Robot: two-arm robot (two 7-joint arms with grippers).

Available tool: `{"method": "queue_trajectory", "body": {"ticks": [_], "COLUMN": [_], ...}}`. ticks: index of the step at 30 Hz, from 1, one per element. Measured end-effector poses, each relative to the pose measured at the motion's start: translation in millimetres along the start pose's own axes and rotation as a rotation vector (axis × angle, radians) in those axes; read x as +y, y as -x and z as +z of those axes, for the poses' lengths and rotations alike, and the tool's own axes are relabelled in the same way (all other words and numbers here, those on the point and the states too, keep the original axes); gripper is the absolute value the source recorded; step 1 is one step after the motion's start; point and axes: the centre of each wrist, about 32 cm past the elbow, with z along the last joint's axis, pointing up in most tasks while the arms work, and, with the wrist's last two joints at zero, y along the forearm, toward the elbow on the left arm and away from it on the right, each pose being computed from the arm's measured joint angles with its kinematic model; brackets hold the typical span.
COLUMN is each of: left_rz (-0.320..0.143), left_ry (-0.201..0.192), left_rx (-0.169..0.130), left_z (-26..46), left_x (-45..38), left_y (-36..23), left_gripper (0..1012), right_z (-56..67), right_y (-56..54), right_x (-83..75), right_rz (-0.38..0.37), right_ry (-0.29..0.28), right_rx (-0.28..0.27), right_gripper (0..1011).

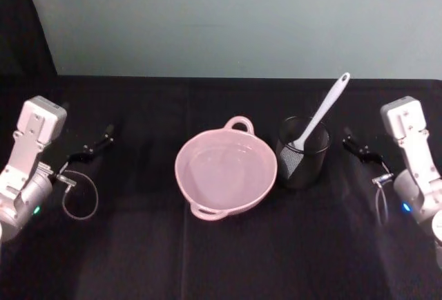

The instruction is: Use the one hand to pick up the spoon and stir the clear water in the bowl.

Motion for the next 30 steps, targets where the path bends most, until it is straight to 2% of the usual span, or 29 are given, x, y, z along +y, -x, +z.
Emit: {"method": "queue_trajectory", "body": {"ticks": [4, 8, 30], "left_rz": [0.0, 0.0, 0.0], "left_ry": [0.0, 0.0, 0.0], "left_rx": [0.0, 0.0, 0.0], "left_z": [0.0, 0.0, 0.0], "left_x": [0.0, 0.0, 0.0], "left_y": [0.0, 0.0, 0.0], "left_gripper": [1011, 1011, 1011], "right_z": [-7.2, -12.0, -10.6], "right_y": [4.6, 7.6, 6.7], "right_x": [4.3, 6.1, 5.8], "right_rz": [-0.014, -0.019, -0.02], "right_ry": [-0.054, -0.08, -0.077], "right_rx": [-0.01, -0.008, -0.009], "right_gripper": [1003, 1002, 1002]}}
